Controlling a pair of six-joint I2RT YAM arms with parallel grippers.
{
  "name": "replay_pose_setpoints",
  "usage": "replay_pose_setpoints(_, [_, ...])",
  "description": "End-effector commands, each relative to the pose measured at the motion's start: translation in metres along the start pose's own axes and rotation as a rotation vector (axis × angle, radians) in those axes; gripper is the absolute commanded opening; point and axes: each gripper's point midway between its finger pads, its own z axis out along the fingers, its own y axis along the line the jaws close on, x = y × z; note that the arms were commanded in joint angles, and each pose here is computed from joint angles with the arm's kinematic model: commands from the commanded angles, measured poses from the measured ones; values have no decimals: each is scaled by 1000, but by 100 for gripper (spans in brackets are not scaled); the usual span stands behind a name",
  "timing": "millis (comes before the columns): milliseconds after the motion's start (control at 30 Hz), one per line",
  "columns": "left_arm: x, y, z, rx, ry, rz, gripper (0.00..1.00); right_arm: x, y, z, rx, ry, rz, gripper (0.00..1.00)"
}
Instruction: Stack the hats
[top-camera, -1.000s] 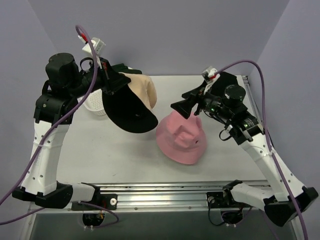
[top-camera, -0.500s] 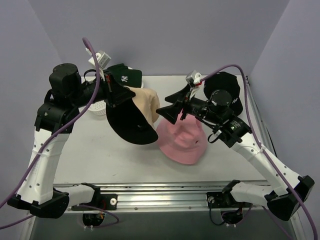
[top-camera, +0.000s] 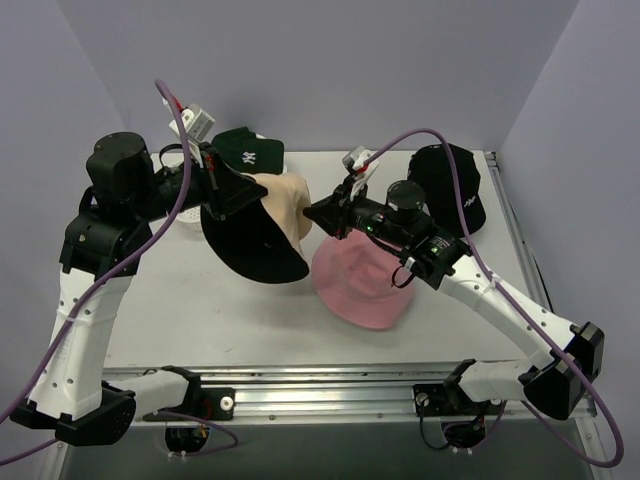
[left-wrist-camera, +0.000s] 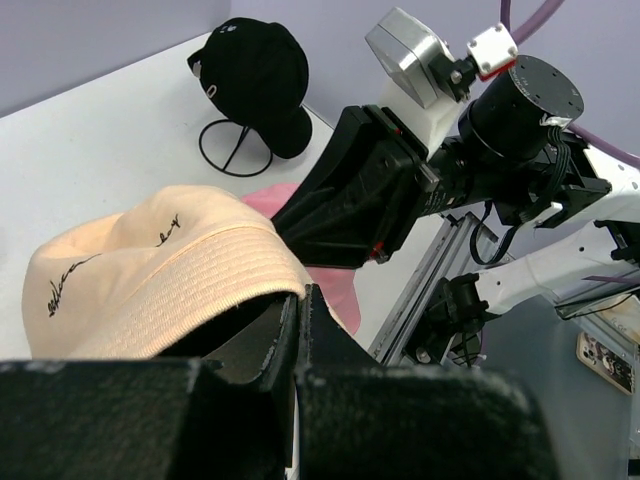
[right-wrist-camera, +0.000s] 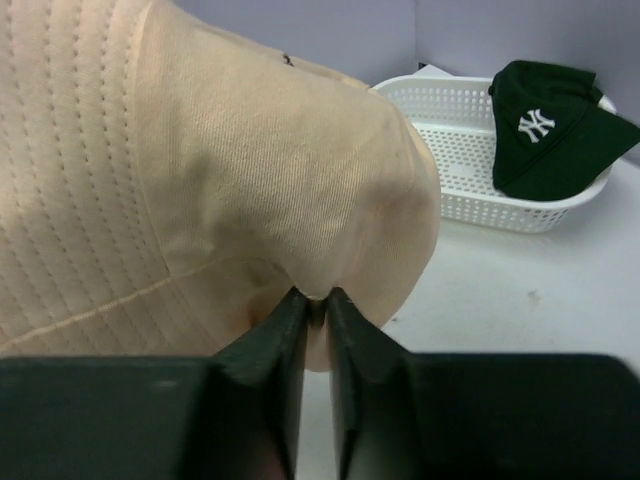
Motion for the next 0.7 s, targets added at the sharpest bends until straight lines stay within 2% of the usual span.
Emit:
replay_pose_setpoints(0, [-9, -17, -10, 44, -30, 66, 2, -41, 1, 3, 25, -130, -50, 4])
replay_pose_setpoints(33, [-10, -18, -12, 47, -34, 68, 2, -42, -3, 3, 49, -134, -51, 0])
replay_pose_setpoints(333, [-11, -9, -9, 14, -60, 88, 2, -78, -3, -15, 102, -191, -146, 0])
replay_pose_setpoints(433, [-24, -3, 1, 5, -91, 91, 2, -104, -13, -32, 200, -239, -211, 0])
replay_pose_setpoints(667, [-55, -8, 33, 146, -185, 80, 2, -174, -40, -80, 477, -368, -378, 0])
